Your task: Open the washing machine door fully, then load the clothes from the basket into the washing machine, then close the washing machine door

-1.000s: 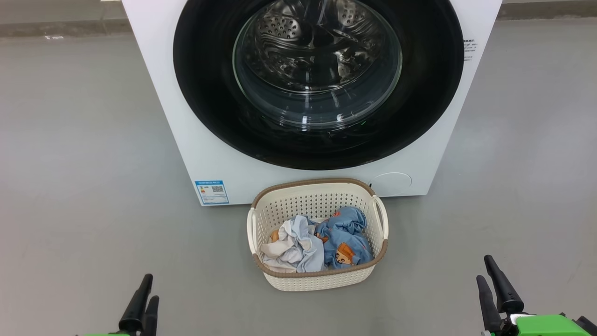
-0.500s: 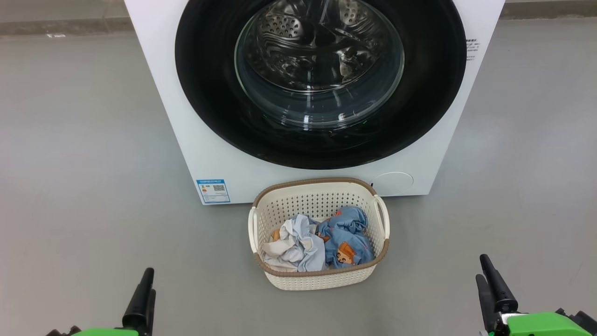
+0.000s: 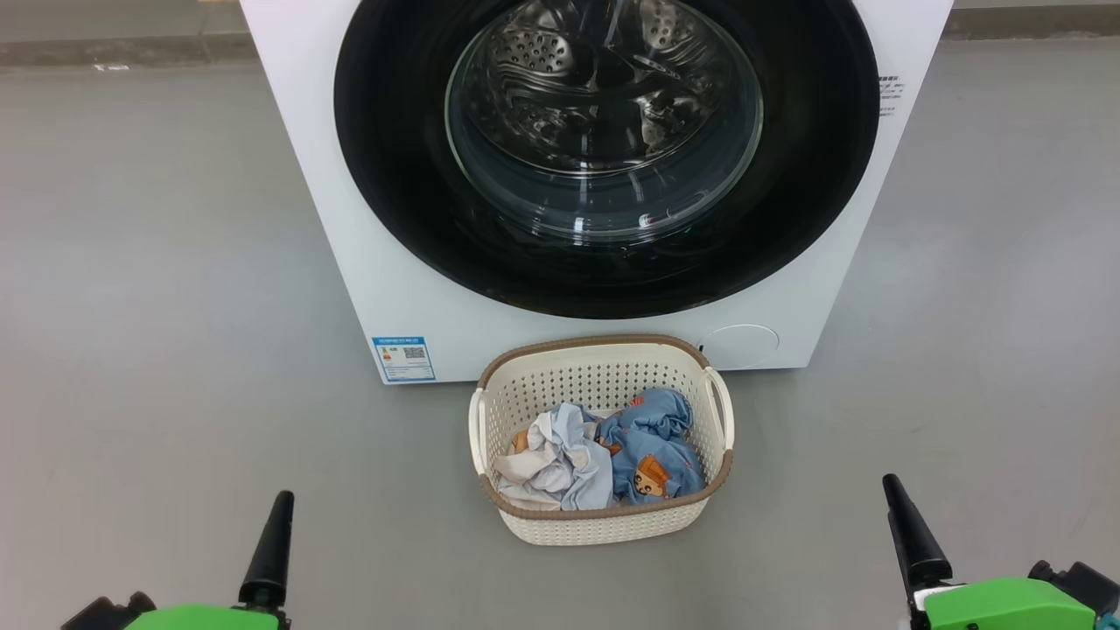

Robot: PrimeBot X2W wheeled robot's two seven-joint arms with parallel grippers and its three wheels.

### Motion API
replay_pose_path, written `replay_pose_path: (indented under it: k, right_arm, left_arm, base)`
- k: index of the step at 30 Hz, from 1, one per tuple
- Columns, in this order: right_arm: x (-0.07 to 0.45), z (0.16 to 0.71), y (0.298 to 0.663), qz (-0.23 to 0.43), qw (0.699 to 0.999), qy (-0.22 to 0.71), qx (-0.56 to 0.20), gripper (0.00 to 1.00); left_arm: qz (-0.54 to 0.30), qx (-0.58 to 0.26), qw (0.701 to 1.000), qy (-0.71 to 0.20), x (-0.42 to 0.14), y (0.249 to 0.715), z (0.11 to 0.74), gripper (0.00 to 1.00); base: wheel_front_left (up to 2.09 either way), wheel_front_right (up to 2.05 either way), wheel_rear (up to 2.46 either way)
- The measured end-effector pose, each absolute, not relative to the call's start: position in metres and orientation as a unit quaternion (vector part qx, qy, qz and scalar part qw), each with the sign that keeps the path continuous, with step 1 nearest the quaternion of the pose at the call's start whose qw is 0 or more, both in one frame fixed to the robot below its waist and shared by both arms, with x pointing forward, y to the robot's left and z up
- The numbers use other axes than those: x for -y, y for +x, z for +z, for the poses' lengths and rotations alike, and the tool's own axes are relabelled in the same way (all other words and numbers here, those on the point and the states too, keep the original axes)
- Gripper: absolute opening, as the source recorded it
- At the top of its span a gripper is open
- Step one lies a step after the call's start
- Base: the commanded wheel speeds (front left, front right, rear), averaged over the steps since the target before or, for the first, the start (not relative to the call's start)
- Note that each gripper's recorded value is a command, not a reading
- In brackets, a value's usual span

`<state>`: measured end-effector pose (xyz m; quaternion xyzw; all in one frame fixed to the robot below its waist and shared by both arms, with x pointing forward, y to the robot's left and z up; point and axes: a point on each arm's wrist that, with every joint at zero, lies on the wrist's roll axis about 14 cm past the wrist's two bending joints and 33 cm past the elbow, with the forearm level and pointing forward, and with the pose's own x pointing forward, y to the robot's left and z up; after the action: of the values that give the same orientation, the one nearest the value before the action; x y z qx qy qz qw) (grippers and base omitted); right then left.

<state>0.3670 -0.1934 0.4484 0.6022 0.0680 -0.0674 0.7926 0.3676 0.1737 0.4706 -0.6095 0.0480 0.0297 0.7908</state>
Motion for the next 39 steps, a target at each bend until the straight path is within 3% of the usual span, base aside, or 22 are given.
replay_pose_path:
  k: [24,39]
  right_arm:
    - [0.189,0.459,0.375,-0.034,0.884,0.462,-0.067,1.00]
    - [0.184,0.465,0.379,-0.014,0.922,0.382,-0.057,1.00]
  left_arm:
    - [0.001,-0.026,0.879,-0.475,-0.170,0.370,0.489,1.00]
    - [-0.015,-0.010,0.920,-0.391,-0.166,0.369,0.497,1.00]
  base:
    - [0.00,0.00,0.00]
    - [0.00,0.00,0.00]
